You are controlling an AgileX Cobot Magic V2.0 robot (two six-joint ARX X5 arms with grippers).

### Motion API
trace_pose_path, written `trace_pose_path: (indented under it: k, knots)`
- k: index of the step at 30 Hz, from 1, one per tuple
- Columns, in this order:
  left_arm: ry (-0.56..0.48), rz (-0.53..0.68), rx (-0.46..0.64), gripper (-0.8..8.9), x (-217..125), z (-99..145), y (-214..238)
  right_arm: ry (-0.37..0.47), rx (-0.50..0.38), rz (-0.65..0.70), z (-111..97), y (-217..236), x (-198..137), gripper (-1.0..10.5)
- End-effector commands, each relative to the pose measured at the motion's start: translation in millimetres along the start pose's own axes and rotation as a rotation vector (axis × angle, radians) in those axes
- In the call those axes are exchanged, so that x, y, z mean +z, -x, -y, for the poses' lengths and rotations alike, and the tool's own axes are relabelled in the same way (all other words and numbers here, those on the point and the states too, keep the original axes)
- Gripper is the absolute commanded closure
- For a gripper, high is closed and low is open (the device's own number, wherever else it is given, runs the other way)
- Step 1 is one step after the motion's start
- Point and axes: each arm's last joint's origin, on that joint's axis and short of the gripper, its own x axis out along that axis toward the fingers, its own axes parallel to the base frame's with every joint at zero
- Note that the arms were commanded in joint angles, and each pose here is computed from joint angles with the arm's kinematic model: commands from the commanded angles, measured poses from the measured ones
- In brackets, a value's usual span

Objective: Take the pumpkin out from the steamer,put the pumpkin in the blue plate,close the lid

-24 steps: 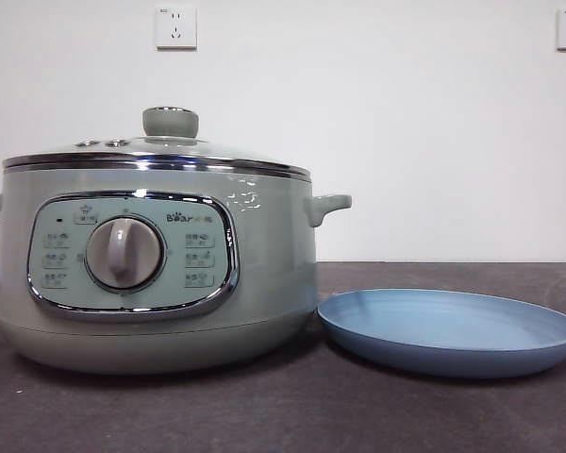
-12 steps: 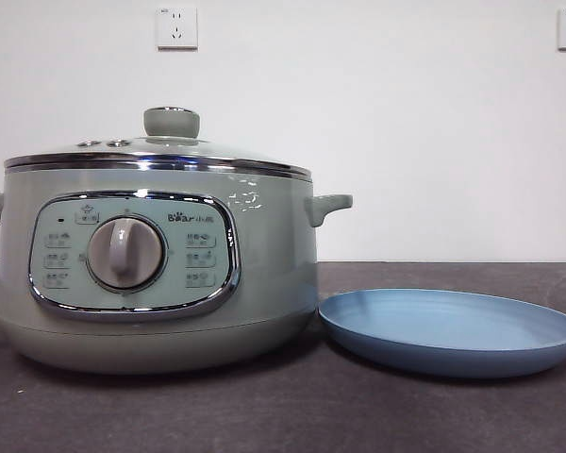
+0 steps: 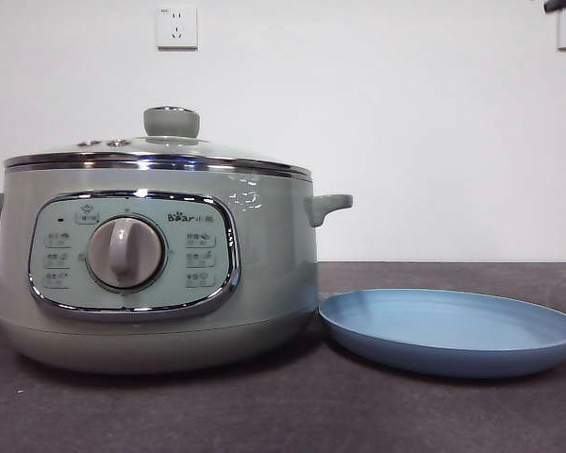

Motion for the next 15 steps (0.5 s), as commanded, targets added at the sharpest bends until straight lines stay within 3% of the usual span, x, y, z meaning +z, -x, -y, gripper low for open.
trace_pose_path:
  k: [1, 2, 3, 15]
  knots:
    - [-0.031, -0.028, -0.039, 4.88, 8.4, 0.8, -9.4, 0.0, 0.004, -0.022, 1.2, -4.9, 5.7, 5.6]
    - [-0.029, -0.038, -0.054, 3.97, 10.9, 0.9, -13.2, -0.004, 0.002, -0.03, 1.9, -6.7, 7.2, 5.2]
    - [-0.03, -0.045, -0.062, 3.71, 13.1, 1.2, -16.6, -0.005, 0.002, -0.033, 2.4, -8.2, 8.3, 5.1]
    - [-0.102, -0.247, -0.253, 3.77, 35.4, 37.0, -88.9, -0.006, 0.016, -0.053, 2.0, -15.7, 7.9, 5.0]
